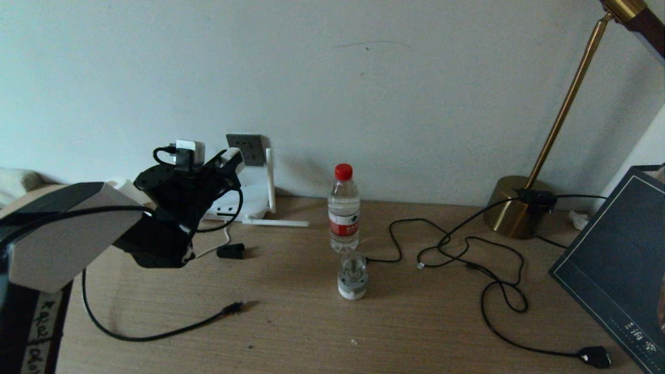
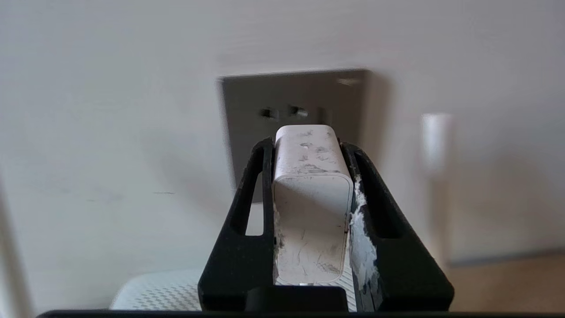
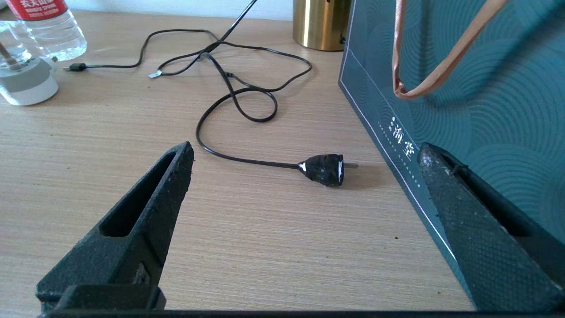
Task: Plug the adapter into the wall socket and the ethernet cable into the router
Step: Align plug and socket, then plug plug into socket
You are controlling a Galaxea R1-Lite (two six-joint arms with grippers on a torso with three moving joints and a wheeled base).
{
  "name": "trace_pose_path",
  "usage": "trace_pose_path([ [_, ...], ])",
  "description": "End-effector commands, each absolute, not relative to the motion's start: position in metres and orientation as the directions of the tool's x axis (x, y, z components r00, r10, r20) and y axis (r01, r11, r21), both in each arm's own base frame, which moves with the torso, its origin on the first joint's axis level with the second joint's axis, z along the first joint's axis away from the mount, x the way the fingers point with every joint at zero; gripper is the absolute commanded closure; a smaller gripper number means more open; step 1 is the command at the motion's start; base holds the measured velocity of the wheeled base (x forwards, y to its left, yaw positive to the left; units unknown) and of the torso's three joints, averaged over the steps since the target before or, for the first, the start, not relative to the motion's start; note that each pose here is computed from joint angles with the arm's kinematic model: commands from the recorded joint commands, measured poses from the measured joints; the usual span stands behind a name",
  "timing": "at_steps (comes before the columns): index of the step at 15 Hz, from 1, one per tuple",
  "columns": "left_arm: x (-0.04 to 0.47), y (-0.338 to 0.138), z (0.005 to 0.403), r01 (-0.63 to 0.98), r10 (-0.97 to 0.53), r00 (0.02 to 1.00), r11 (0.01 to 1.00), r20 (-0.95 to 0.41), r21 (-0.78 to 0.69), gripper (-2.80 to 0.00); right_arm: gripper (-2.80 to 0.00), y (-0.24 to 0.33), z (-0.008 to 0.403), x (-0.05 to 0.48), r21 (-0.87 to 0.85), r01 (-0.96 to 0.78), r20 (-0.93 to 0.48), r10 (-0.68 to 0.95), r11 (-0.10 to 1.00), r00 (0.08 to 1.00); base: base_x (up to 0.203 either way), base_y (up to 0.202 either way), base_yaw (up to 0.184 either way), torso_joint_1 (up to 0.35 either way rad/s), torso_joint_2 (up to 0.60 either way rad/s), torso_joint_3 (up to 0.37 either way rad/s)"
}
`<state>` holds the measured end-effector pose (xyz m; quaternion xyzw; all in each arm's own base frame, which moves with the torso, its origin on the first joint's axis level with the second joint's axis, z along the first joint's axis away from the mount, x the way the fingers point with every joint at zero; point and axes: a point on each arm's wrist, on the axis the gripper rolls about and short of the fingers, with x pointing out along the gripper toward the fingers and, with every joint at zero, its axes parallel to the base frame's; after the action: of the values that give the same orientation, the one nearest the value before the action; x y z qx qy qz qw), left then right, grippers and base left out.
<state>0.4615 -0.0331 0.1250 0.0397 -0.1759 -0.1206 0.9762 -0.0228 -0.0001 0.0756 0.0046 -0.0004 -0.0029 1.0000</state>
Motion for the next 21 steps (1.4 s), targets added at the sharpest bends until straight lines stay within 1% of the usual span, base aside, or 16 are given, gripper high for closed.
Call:
trace_pose_path([
  [1,0.466,-0.032,0.122,0.216,-0.244,0.907,0.969,0.344,0.12,0.0,-2.8,0.0,0.076,-0.023,0.009,0.007,0.002,-0.007,1.0,1.0,0.0,0.0,0.0,0.0,0.0,0.0],
  [14,0.482,-0.031,0.125,0.19,-0.221,0.899,0.975,0.379,0.117,0.0,-2.8,0.0,0.076,-0.023,0.009,0.006,0.002,-0.006,1.0,1.0,0.0,0.0,0.0,0.0,0.0,0.0],
  [21,0.487,-0.034,0.129,0.184,-0.213,0.903,0.977,0.374,0.111,0.0,-2.8,0.0,0.076,-0.023,0.009,0.006,0.002,-0.006,1.0,1.0,0.0,0.0,0.0,0.0,0.0,0.0],
])
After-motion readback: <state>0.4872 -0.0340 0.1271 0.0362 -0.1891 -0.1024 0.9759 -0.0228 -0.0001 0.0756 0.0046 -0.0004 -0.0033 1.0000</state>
